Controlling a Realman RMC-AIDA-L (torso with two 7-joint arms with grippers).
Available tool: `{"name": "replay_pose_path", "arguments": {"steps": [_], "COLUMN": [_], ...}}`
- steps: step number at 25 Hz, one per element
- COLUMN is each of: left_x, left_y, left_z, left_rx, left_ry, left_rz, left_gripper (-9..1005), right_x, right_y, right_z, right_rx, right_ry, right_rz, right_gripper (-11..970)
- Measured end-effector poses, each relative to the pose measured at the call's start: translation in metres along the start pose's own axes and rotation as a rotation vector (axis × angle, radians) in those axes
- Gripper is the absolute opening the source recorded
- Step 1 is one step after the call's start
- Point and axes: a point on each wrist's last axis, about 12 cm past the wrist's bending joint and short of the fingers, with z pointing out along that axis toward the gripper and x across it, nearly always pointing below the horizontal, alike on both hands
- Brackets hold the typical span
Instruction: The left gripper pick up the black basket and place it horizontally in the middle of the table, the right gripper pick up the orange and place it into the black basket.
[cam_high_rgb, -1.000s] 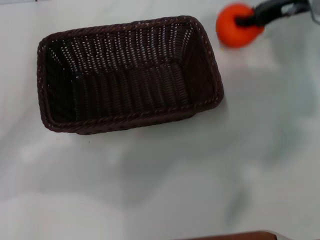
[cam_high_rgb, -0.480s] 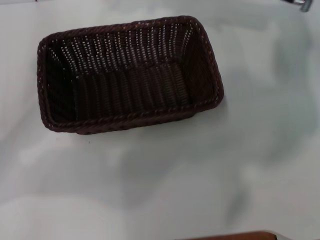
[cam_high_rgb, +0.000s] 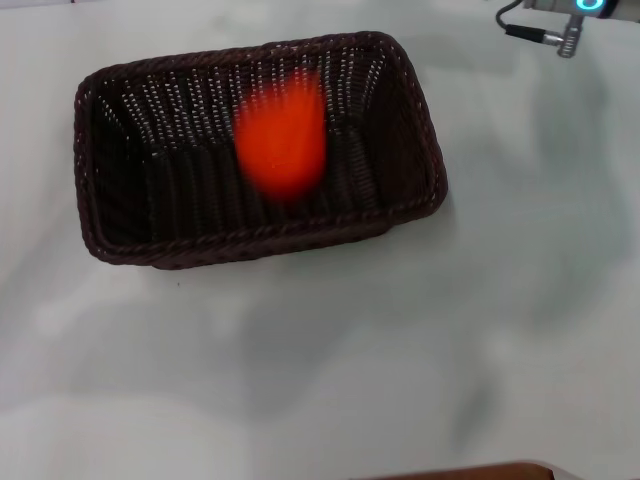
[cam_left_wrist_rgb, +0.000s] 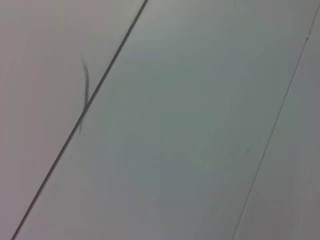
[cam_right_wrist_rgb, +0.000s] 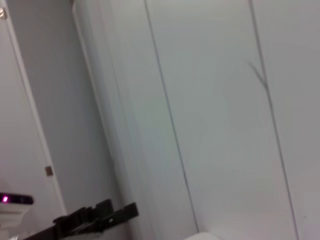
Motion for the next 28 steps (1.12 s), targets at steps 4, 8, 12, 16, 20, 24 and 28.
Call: {"name": "replay_pose_path", "arguments": {"steps": [4,8,12,16,20,24,28], "left_x": [-0.001,-0.003,-0.006,-0.004,0.003,0.013,0.015], "left_y": [0.001,0.003,0.009,0.014,0.015,0.012,0.011], "left_z": [-0.001,-0.003,-0.009,-0.019,-0.034,-0.044,-0.048], "left_rx": [-0.005,-0.027,-0.083,-0.168,-0.295,-0.404,-0.443], "left_ry": [-0.005,-0.023,-0.062,-0.157,-0.295,-0.385,-0.413], "left_rz": [0.001,0.01,0.022,0.057,0.133,0.19,0.221], "left_gripper": [875,875,876,876,875,875,875], "right_x": [-0.003,-0.01,-0.031,-0.06,-0.083,-0.095,-0.099], "right_y": [0.002,0.005,0.008,0.007,0.0,-0.007,-0.01], "right_z": [-0.014,-0.041,-0.071,-0.101,-0.125,-0.137,-0.141], "right_rx": [-0.036,-0.133,-0.295,-0.54,-0.782,-0.931,-0.975], "right_ry": [0.049,0.194,0.372,0.573,0.729,0.773,0.775], "right_rz": [0.013,-0.008,-0.033,-0.063,-0.114,-0.181,-0.207], "right_gripper": [789,935,942,949,954,955,955]}}
